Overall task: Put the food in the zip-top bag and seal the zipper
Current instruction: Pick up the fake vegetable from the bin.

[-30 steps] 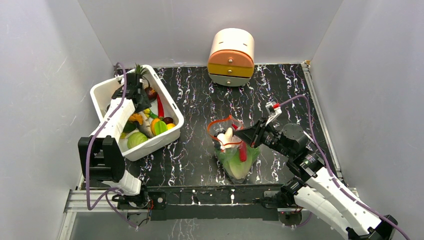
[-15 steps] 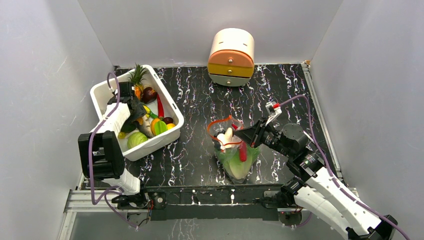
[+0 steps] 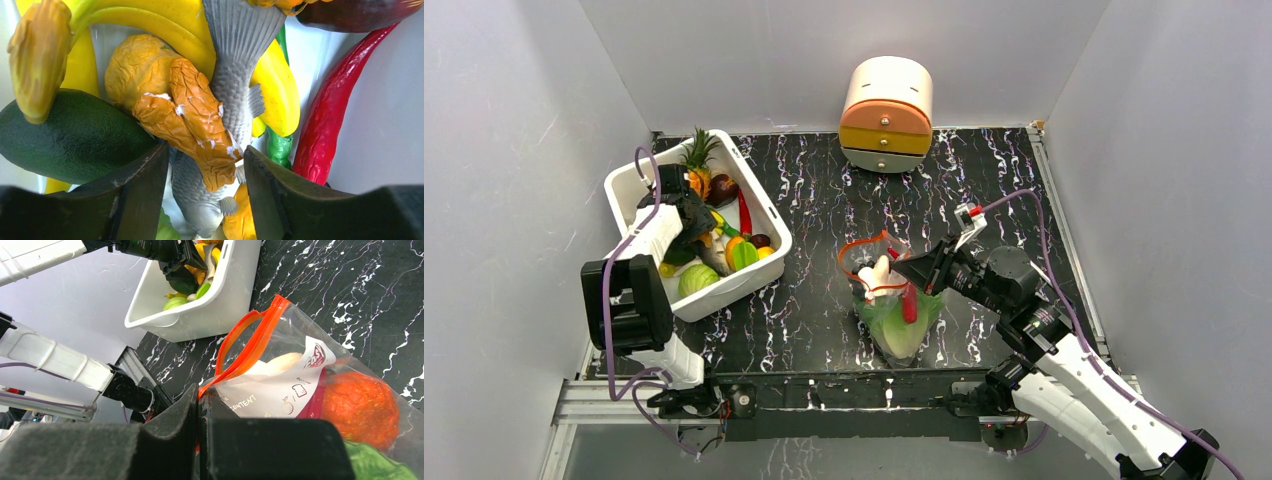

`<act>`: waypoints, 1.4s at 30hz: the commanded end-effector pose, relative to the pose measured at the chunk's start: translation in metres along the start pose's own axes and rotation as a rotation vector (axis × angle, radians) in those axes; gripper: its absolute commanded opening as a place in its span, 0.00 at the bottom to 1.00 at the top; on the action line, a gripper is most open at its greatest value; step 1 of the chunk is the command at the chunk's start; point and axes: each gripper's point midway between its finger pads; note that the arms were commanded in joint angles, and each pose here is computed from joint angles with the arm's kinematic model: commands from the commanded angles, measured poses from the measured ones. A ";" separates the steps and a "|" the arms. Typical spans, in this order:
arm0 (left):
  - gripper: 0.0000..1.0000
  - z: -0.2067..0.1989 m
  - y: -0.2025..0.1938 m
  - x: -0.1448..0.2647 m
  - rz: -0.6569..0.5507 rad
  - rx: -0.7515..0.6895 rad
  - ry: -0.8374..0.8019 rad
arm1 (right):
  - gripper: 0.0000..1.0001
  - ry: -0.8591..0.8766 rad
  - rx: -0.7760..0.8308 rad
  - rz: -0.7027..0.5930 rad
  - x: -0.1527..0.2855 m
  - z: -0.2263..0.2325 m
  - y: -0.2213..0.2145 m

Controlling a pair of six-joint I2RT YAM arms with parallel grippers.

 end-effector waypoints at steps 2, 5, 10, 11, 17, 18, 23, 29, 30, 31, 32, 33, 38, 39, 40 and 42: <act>0.52 -0.002 0.002 -0.001 -0.006 0.005 -0.015 | 0.00 0.121 0.042 -0.086 0.002 0.034 0.024; 0.52 -0.003 -0.001 -0.004 0.006 0.003 -0.016 | 0.00 0.127 0.043 -0.092 0.004 0.036 0.026; 0.52 -0.004 -0.003 -0.007 0.021 0.005 -0.019 | 0.00 0.127 0.041 -0.094 0.005 0.037 0.026; 0.52 -0.003 -0.003 -0.007 0.022 0.005 -0.014 | 0.00 0.128 0.041 -0.094 0.006 0.037 0.026; 0.55 0.000 -0.007 -0.008 0.050 -0.005 0.005 | 0.00 0.127 0.041 -0.099 0.007 0.037 0.027; 0.56 0.000 -0.008 -0.008 0.051 -0.006 0.005 | 0.00 0.128 0.040 -0.099 0.007 0.038 0.027; 0.39 -0.001 -0.006 -0.006 0.050 -0.007 -0.005 | 0.00 0.126 0.043 -0.100 0.007 0.037 0.027; 0.25 0.001 0.003 0.012 0.022 -0.005 -0.006 | 0.00 0.117 0.035 -0.090 0.004 0.035 0.025; 0.24 0.002 0.003 0.014 0.020 -0.004 -0.006 | 0.00 0.116 0.033 -0.086 0.004 0.034 0.025; 0.23 0.002 0.004 0.018 0.014 -0.002 -0.008 | 0.00 0.115 0.031 -0.086 0.003 0.034 0.025; 0.23 0.003 0.004 0.021 0.010 -0.001 -0.008 | 0.00 0.112 0.030 -0.083 0.003 0.033 0.024; 0.22 0.004 0.003 0.024 0.008 -0.002 -0.007 | 0.00 0.112 0.027 -0.081 0.002 0.033 0.024; 0.21 0.003 0.010 0.046 -0.039 0.009 -0.040 | 0.00 0.113 0.018 -0.072 0.000 0.034 0.023; 0.21 0.002 0.013 0.051 -0.053 0.011 -0.046 | 0.00 0.113 0.019 -0.071 0.000 0.034 0.024; 0.20 0.001 0.016 0.056 -0.064 0.013 -0.056 | 0.00 0.111 0.024 -0.070 0.000 0.034 0.024; 0.19 -0.003 0.021 0.067 -0.090 0.015 -0.091 | 0.00 0.101 0.039 -0.078 0.000 0.033 0.026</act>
Point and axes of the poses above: each gripper's point midway between its finger pads, its own x axis back along the fingers, its own z axis along the line the jaws close on, y = z × x, and after that the axes turned 14 degrees about -x, right-handed
